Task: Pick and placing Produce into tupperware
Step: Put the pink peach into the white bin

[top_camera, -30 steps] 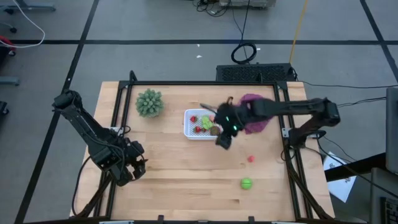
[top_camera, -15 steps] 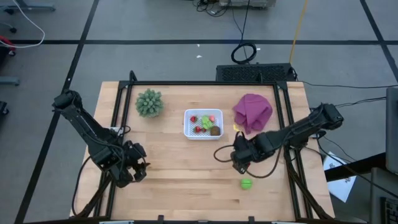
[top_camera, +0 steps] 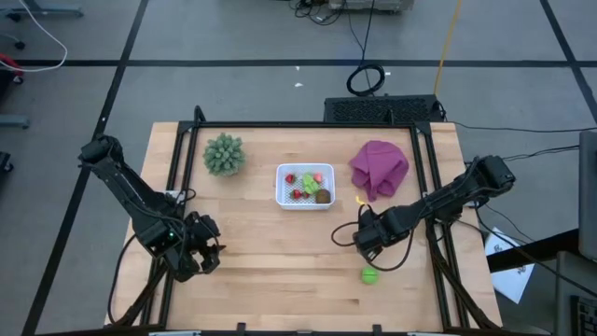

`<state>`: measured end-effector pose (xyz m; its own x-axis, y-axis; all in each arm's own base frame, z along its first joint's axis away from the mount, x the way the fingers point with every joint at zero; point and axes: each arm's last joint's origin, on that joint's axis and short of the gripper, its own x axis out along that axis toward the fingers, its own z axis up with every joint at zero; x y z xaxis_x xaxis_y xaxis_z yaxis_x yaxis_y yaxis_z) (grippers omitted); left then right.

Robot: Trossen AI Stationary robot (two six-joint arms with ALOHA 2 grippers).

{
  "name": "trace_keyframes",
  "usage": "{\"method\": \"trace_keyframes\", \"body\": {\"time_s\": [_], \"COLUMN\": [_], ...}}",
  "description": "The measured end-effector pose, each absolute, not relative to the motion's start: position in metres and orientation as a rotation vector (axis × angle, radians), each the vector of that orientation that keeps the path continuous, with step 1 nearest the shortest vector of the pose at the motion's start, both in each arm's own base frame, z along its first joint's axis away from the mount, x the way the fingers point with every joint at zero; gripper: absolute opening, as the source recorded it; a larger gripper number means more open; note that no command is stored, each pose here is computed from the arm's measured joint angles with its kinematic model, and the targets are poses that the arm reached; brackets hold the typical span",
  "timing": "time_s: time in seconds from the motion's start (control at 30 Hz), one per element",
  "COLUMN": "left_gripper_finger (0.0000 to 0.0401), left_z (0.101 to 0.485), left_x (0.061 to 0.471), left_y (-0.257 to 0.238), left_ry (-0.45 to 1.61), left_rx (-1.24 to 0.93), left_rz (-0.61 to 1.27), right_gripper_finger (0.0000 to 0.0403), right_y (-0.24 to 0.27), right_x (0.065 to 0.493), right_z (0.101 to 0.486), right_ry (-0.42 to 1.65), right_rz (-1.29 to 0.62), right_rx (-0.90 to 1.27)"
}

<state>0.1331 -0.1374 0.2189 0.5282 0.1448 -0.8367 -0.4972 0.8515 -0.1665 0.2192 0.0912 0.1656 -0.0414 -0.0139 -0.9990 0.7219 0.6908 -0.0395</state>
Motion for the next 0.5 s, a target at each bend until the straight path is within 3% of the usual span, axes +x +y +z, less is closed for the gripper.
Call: {"method": "trace_keyframes", "body": {"time_s": [0.5], "left_gripper_finger": [0.0207], "left_z": [0.2189], "left_x": [0.1331], "left_y": [-0.1374], "left_ry": [0.942], "left_rx": [-0.420], "left_rz": [0.400], "right_gripper_finger": [0.0215], "right_y": [0.0832], "right_x": [0.2210], "right_z": [0.1657], "right_ry": [1.519], "right_rz": [-0.663], "right_rx": [0.602]}}
